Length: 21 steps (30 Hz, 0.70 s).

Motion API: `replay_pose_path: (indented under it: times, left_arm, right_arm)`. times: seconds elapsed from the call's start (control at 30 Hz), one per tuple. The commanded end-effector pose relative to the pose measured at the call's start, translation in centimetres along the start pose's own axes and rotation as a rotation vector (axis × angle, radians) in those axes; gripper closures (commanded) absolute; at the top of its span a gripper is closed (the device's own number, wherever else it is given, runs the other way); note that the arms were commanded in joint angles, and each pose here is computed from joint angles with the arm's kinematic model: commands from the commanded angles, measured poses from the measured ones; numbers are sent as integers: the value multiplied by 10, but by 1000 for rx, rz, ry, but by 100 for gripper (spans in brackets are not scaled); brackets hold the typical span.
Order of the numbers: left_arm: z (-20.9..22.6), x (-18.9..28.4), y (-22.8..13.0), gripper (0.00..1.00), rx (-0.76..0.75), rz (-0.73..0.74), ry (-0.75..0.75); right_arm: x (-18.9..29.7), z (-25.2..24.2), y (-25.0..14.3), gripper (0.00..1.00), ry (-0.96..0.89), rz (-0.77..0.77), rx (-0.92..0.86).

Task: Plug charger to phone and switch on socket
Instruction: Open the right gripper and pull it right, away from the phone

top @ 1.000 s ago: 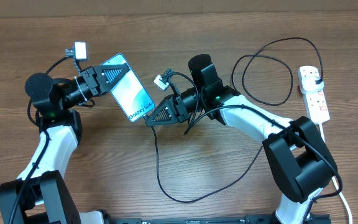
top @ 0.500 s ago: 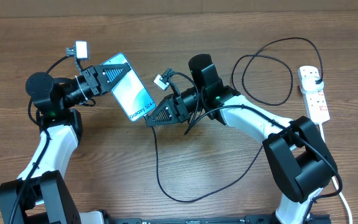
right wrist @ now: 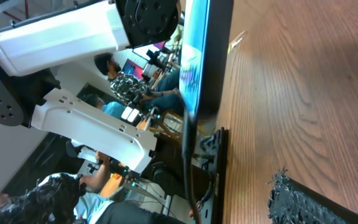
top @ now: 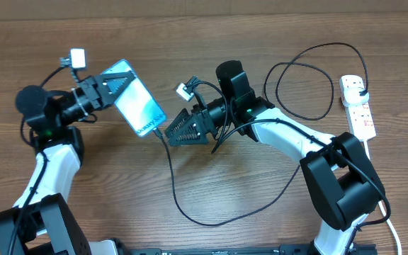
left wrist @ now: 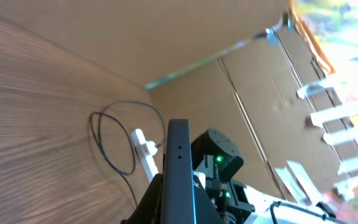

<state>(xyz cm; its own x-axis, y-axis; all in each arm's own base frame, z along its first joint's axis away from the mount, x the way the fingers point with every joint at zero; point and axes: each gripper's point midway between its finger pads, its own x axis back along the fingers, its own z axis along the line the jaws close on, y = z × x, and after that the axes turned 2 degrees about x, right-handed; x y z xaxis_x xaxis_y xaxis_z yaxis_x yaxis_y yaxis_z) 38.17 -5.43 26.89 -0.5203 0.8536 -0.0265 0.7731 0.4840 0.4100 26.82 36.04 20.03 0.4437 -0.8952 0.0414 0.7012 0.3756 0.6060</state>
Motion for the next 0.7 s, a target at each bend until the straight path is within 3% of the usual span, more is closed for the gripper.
replay_pose_path:
  times: [0.0, 0.3, 0.5, 0.67]
  left_arm:
    - [-1, 9, 8, 96, -12, -20, 11]
    - [2, 9, 11, 96, -7, -41, 21]
    - [9, 9, 9, 96, 28, -39, 36]
    - [22, 4, -2, 96, 49, -11, 63]
  right_arm:
    - [20, -4, 15, 0, -77, -60, 12]
    - [80, -72, 6, 0, -420, -210, -299]
    - [137, -116, -27, 0, -713, -298, -586]
    - [178, -123, -50, 0, -884, -351, -738]
